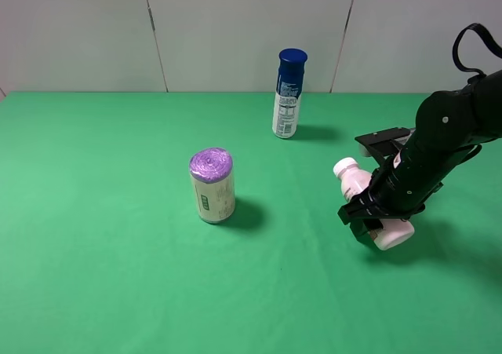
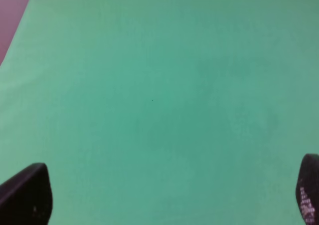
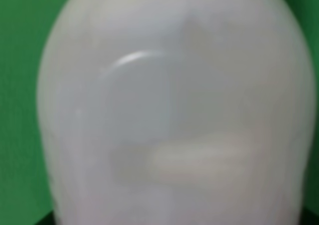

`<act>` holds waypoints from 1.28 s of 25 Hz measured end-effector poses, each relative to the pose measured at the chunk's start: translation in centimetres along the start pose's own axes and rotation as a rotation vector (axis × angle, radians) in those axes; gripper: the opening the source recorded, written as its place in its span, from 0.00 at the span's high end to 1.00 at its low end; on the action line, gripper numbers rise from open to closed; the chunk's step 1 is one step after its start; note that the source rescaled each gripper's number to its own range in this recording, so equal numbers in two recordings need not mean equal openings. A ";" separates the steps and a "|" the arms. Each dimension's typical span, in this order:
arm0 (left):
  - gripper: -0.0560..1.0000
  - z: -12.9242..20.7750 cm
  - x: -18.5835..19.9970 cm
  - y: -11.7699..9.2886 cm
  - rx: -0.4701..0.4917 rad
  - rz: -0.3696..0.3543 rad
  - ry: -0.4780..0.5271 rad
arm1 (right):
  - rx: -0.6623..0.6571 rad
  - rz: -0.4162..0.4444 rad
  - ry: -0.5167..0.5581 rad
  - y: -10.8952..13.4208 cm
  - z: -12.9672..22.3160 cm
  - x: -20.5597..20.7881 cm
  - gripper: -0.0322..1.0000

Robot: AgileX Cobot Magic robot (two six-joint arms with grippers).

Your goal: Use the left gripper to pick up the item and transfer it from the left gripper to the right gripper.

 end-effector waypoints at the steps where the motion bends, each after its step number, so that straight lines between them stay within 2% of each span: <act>1: 0.04 0.0 0.0 0.0 0.000 0.000 0.000 | 0.002 0.001 0.000 0.0 0.0 0.0 0.89; 4: 0.04 0.0 0.0 0.0 0.000 0.000 0.000 | 0.006 0.001 -0.016 0.0 -0.2 0.0 0.88; 5: 0.04 0.0 0.0 0.0 0.000 0.000 0.000 | 0.006 0.000 -0.022 0.0 -0.2 0.0 0.71; 6: 0.04 0.0 0.0 0.0 0.000 0.000 0.000 | 0.004 -0.001 -0.028 0.0 -0.3 0.0 0.43; 7: 0.04 0.0 0.0 0.0 0.000 0.000 -0.001 | 0.000 -0.003 -0.038 0.0 -0.4 0.1 0.28; 8: 0.04 0.0 0.0 0.0 0.000 0.000 -0.002 | -0.004 -0.004 -0.045 0.1 -0.5 0.1 0.16; 10: 0.04 0.0 0.0 0.0 0.000 0.000 -0.002 | -0.004 -0.005 -0.050 0.1 -0.6 0.1 0.06; 13: 0.04 0.0 0.0 0.0 0.000 0.000 -0.002 | -0.004 -0.005 -0.051 0.1 -0.6 0.1 0.01; 25: 0.04 0.0 0.0 0.0 0.000 0.000 -0.002 | -0.005 -0.005 -0.051 0.1 -0.6 0.2 0.00; 32: 0.04 0.0 0.0 0.0 0.000 0.000 -0.002 | -0.001 -0.020 -0.112 0.2 -0.5 2.8 0.00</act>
Point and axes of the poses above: a point on each arm's last joint axis where the gripper is mounted, x pointing back along that axis away from the gripper, y along the wrist's bending axis when the last joint is at zero, z = x × y, the point moved 1 cm from there along -x, pointing out along that axis toward the gripper, and after that the axes turned 11 degrees about -x, right-handed, at the moved point
